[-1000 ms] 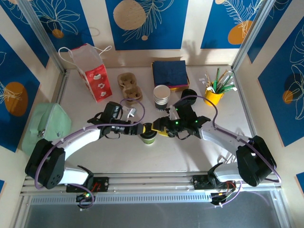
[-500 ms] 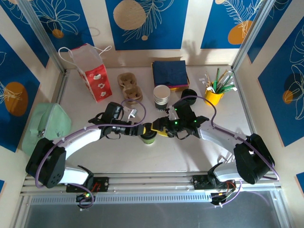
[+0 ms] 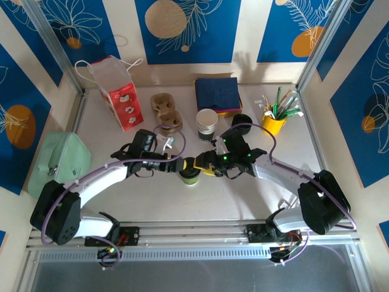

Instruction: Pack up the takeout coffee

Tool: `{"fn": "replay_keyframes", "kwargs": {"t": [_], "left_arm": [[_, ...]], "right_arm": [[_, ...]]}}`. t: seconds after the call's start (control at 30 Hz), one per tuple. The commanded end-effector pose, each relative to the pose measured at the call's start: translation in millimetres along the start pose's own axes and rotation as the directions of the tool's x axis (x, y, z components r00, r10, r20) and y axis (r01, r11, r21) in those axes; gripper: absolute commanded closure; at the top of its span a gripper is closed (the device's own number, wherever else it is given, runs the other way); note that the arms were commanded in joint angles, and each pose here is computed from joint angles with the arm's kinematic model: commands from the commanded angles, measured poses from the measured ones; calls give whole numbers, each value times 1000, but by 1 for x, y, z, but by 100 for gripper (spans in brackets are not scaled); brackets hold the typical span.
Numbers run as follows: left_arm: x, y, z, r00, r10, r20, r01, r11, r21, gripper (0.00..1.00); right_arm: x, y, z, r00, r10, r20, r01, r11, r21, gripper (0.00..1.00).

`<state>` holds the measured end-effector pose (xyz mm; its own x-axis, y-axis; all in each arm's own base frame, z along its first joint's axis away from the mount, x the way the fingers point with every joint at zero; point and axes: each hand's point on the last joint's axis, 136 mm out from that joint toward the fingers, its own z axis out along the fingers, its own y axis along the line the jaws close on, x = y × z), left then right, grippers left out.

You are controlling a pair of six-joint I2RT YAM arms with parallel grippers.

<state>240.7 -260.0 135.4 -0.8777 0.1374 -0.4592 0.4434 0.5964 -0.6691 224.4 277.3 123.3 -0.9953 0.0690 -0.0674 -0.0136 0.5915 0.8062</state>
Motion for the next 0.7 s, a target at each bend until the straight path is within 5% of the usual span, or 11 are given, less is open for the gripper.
{"fn": "replay_keyframes", "kwargs": {"t": [0.0, 0.67], "left_arm": [[-12, -8, -7, 999, 32, 28, -32, 999, 0, 32], [-7, 11, 4, 999, 23, -21, -25, 998, -64, 47]], "right_arm": [[-1, 4, -3, 1000, -23, -2, 23, 1000, 5, 38], [-7, -13, -2, 1000, 13, 16, -13, 999, 43, 41]]}}
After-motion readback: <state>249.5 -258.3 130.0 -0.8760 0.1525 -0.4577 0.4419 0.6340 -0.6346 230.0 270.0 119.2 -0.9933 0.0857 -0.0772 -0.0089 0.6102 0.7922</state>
